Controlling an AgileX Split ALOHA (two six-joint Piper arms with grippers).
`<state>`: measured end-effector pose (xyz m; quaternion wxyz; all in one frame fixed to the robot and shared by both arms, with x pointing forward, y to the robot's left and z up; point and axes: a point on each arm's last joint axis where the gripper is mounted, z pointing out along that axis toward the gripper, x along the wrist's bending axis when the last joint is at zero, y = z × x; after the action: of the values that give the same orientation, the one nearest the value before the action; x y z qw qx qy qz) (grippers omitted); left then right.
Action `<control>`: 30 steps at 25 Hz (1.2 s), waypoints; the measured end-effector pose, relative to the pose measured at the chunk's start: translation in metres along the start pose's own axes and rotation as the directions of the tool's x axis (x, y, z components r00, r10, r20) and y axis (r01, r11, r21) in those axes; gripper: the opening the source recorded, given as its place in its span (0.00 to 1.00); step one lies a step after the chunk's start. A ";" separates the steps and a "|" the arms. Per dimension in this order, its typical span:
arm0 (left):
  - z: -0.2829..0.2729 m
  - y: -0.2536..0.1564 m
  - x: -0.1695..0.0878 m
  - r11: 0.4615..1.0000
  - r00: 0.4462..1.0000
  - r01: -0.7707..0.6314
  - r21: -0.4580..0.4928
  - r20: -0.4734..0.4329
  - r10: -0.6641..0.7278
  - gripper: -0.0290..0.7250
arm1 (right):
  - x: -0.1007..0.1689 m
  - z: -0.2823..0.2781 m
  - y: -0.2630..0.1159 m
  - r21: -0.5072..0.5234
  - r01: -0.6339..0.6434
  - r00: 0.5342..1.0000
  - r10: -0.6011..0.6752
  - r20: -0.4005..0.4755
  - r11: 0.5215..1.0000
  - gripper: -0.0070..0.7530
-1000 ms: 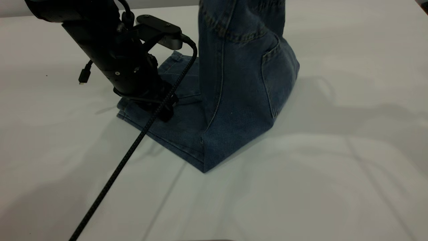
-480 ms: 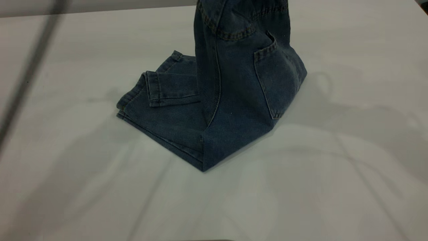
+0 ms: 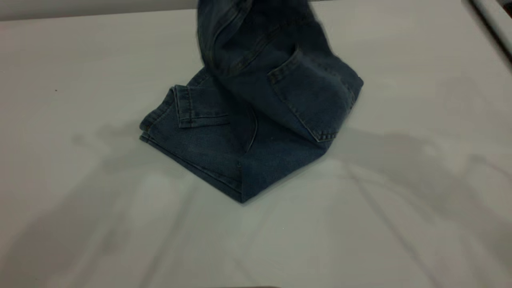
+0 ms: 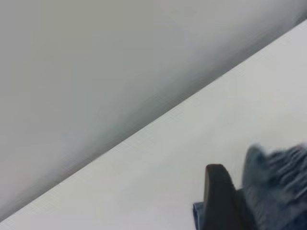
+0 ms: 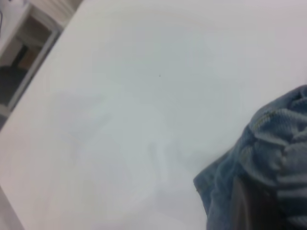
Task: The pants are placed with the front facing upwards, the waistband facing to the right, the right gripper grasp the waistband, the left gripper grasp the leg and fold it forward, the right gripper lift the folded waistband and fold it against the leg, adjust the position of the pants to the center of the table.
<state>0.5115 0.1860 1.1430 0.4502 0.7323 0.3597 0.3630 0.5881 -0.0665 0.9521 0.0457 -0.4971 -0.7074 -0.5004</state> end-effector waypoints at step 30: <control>-0.001 -0.005 -0.003 0.998 1.000 0.000 0.057 0.027 -0.002 0.54 | 0.057 0.074 -0.006 0.302 -0.061 0.995 0.033 0.097 0.951 0.76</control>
<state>0.5083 0.1861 1.1382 0.4343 0.7495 0.3639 0.3425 0.5871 0.0264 0.9432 0.1018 -0.5230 -0.7654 -0.3610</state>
